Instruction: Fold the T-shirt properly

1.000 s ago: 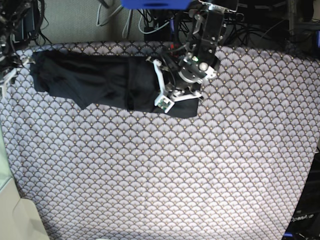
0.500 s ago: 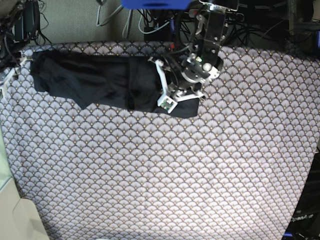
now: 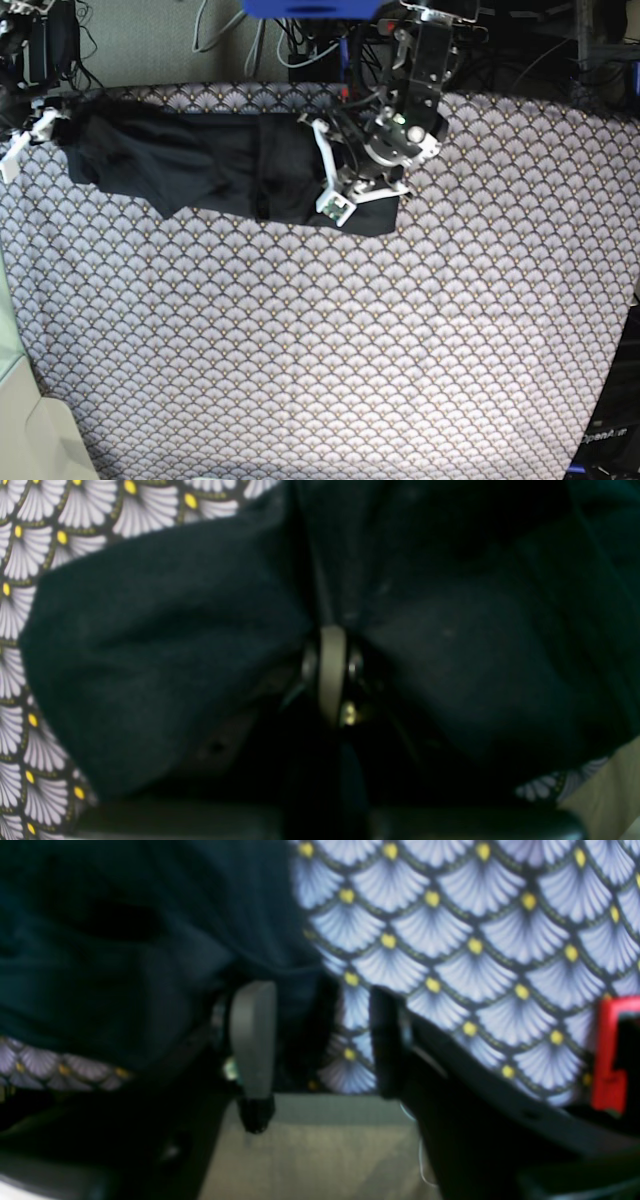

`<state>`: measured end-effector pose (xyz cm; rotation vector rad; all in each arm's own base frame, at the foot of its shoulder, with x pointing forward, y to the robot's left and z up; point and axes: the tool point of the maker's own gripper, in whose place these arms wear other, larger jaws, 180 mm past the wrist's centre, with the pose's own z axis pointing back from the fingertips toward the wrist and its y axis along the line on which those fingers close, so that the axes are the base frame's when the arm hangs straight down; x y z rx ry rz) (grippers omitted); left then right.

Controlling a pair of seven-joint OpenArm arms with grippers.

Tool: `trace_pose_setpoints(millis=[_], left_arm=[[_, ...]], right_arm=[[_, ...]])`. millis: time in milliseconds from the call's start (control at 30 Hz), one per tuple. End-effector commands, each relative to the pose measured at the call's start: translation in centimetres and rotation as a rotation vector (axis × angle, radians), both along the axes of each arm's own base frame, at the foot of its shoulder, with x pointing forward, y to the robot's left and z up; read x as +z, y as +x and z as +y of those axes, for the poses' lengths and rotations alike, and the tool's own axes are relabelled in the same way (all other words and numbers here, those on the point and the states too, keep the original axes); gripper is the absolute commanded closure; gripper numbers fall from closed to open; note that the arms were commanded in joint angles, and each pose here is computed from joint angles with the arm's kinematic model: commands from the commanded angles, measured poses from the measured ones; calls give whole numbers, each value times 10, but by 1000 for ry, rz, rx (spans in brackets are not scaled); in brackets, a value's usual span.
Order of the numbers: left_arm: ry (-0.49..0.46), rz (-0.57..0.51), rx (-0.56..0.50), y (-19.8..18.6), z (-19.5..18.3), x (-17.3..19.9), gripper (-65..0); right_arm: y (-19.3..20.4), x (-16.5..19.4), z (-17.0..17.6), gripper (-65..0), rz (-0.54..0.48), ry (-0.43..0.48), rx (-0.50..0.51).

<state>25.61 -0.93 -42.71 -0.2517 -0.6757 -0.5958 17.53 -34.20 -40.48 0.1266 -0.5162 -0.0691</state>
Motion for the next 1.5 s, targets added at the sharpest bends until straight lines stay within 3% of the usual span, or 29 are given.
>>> trace_pose_setpoints(millis=[0, 433, 567, 867, 1167, 1467], left_arm=[[37, 10, 6, -1, 7, -2, 0], [30, 2, 7, 2, 5, 1, 0], [31, 4, 7, 2, 5, 1, 0], [32, 5, 7, 2, 5, 0, 0], [30, 6, 7, 2, 4, 0, 0], [31, 6, 6, 2, 4, 0, 0]], right_arm=[[15, 12, -6, -353, -53, -6, 10], [22, 10, -5, -418, -59, 10, 3], [24, 4, 7, -444, -38, 24, 44], [33, -4, 32, -444, -46, 49, 116], [42, 9, 12, -444, -53, 3, 122], [41, 5, 18, -444, -51, 19, 120]])
